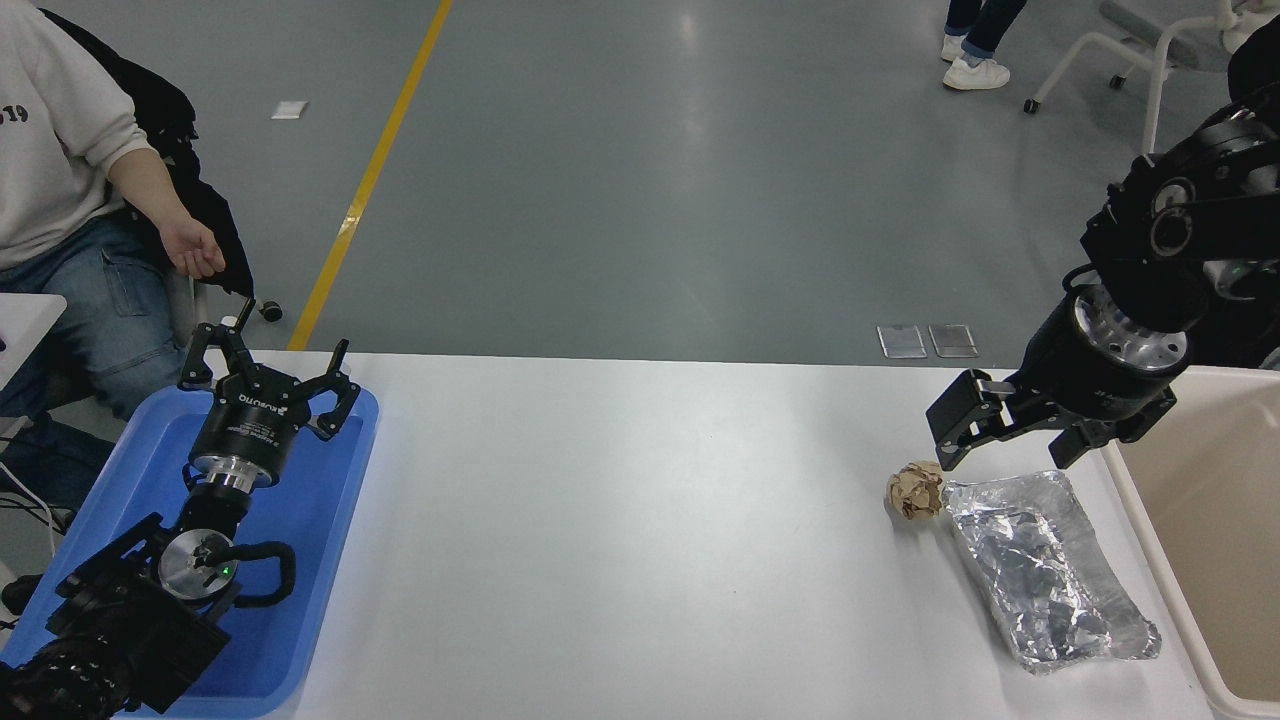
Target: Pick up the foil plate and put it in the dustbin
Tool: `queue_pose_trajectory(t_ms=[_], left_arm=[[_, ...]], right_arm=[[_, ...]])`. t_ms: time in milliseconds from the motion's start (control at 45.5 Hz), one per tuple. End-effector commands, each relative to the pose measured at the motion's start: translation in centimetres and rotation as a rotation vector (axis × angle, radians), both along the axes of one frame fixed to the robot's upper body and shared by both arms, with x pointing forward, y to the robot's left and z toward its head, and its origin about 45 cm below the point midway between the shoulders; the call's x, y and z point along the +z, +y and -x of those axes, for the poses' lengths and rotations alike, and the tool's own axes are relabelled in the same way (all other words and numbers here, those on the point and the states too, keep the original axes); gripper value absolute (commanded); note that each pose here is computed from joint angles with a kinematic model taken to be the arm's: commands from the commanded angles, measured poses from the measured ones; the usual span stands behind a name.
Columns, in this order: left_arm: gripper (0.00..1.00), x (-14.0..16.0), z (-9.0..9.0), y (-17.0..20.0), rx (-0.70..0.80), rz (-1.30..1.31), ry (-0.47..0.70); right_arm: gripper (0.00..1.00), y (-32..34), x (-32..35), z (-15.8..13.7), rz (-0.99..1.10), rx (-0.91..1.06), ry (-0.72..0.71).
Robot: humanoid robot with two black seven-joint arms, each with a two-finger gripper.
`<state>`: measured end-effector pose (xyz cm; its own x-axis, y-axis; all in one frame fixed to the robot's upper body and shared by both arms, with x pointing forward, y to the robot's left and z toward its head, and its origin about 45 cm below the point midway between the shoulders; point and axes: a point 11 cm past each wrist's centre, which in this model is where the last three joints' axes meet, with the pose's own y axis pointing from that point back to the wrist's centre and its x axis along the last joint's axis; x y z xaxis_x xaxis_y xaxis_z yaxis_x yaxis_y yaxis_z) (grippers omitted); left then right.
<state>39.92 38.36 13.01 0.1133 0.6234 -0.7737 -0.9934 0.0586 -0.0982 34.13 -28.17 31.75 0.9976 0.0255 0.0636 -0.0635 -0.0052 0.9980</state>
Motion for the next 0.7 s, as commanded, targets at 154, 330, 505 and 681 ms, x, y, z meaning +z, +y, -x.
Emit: queue_pose_trajectory(t_ms=[154, 330, 505, 681], left_arm=[[1.0, 0.0, 0.0, 0.0, 0.0, 0.0, 0.0], [1.0, 0.0, 0.0, 0.0, 0.0, 0.0, 0.0], [1.0, 0.0, 0.0, 0.0, -0.001, -0.001, 0.0], [1.0, 0.0, 0.0, 0.0, -0.001, -0.001, 0.0]], right_arm=[[1.0, -0.4, -0.5, -0.3, -0.004, -0.017, 0.001], [1.0, -1.3, -0.5, -0.1, -0.039, -0.061, -0.002], [1.0, -2.3, -0.5, 0.1, -0.051, -0.099, -0.001], [1.0, -3.0, -0.5, 0.2, -0.039, -0.103, -0.002]])
